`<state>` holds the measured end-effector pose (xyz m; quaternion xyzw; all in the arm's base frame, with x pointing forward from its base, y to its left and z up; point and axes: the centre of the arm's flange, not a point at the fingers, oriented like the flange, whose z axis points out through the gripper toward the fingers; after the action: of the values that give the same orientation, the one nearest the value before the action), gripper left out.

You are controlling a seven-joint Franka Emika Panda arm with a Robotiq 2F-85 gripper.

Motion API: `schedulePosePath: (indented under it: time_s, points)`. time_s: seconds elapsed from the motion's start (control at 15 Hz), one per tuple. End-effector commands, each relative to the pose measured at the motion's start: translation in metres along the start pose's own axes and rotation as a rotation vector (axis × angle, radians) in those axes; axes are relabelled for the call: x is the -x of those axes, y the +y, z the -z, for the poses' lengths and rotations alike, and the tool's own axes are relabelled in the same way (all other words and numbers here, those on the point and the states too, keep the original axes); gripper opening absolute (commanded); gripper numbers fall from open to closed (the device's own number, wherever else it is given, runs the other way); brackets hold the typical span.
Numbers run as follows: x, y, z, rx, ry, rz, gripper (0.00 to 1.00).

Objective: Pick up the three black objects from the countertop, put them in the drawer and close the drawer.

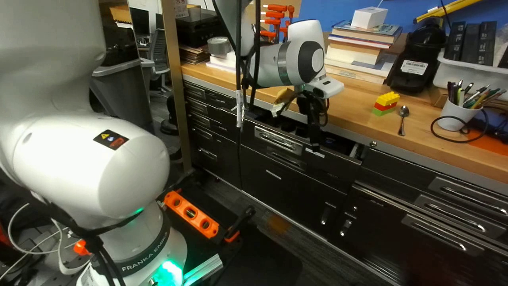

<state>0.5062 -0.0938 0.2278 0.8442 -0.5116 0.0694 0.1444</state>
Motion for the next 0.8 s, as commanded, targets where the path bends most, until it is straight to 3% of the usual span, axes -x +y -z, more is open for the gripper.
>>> schedulePosePath:
  time_s: [0.0,0.27,0.53,0.73]
  points:
    - [0.016,0.018,0.027,0.1,-0.114,0.018,1.0]
    - [0.033,0.03,0.014,0.152,-0.272,0.042,1.0]
    - [0.045,0.039,-0.027,0.113,-0.446,0.049,1.0]
    - [0.049,0.039,-0.058,0.059,-0.522,0.045,1.0]
